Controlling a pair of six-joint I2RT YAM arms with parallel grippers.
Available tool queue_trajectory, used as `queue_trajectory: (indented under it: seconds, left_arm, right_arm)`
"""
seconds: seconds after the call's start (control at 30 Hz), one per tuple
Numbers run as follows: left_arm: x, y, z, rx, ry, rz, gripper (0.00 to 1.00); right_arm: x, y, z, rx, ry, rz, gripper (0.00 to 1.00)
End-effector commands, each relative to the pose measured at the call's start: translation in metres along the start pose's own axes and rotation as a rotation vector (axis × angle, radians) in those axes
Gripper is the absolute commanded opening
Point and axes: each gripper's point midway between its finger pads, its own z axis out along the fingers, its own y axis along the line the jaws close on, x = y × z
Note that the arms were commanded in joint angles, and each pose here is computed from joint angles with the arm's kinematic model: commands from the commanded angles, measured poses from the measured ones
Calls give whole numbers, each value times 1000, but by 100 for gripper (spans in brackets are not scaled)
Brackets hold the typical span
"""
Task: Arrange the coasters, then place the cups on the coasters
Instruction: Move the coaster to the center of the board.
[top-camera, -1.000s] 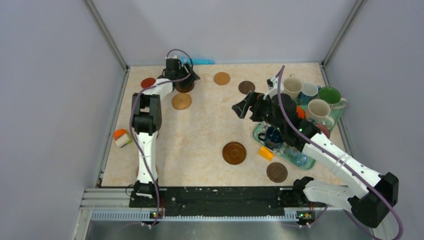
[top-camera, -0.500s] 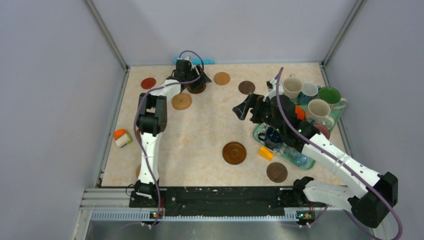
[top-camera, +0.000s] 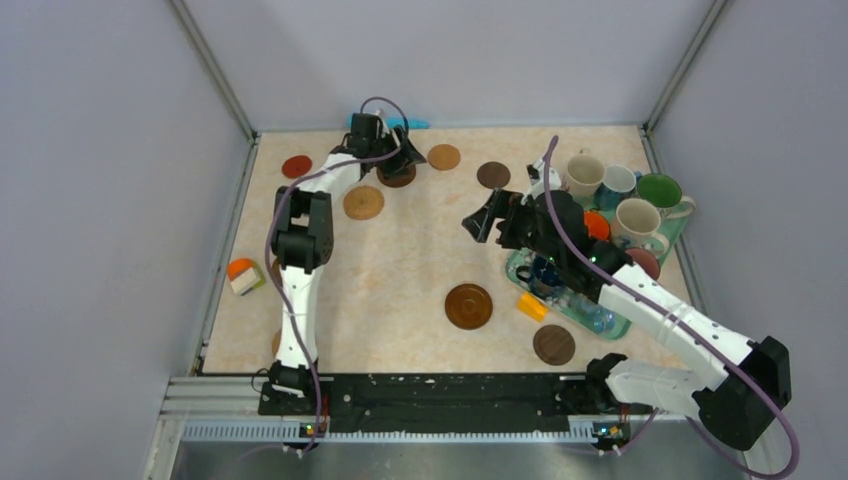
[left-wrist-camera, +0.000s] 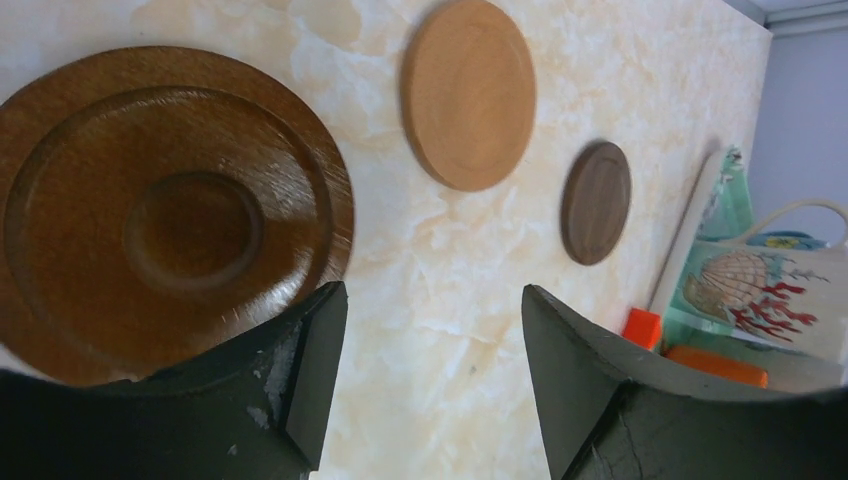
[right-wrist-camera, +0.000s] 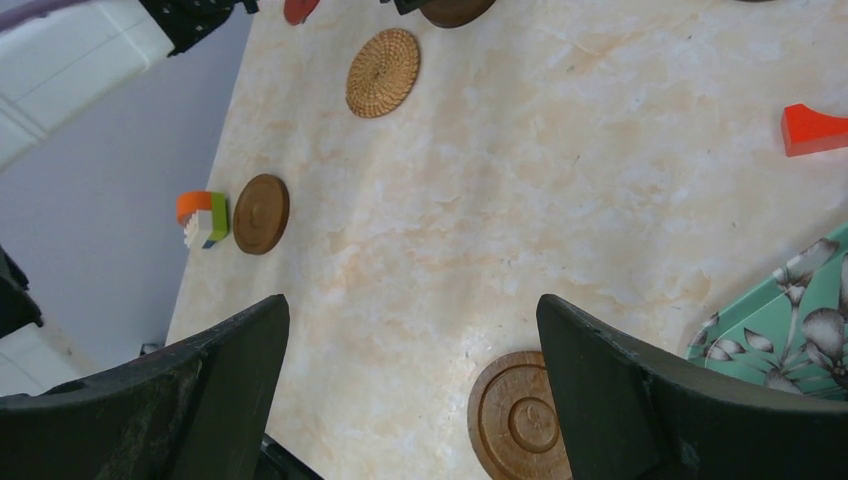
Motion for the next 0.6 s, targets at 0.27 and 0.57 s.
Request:
queue_trajectory:
  seconds: [0.27, 0.57]
  left_arm:
    - [2, -84, -193, -63, -86, 219, 75]
    - [86, -75, -265, -114, -77, 380, 95]
  right_arm:
    - [-41, 10, 13, -6, -134, -93, 89]
    - [-67, -25, 74, 118, -137, -138, 47]
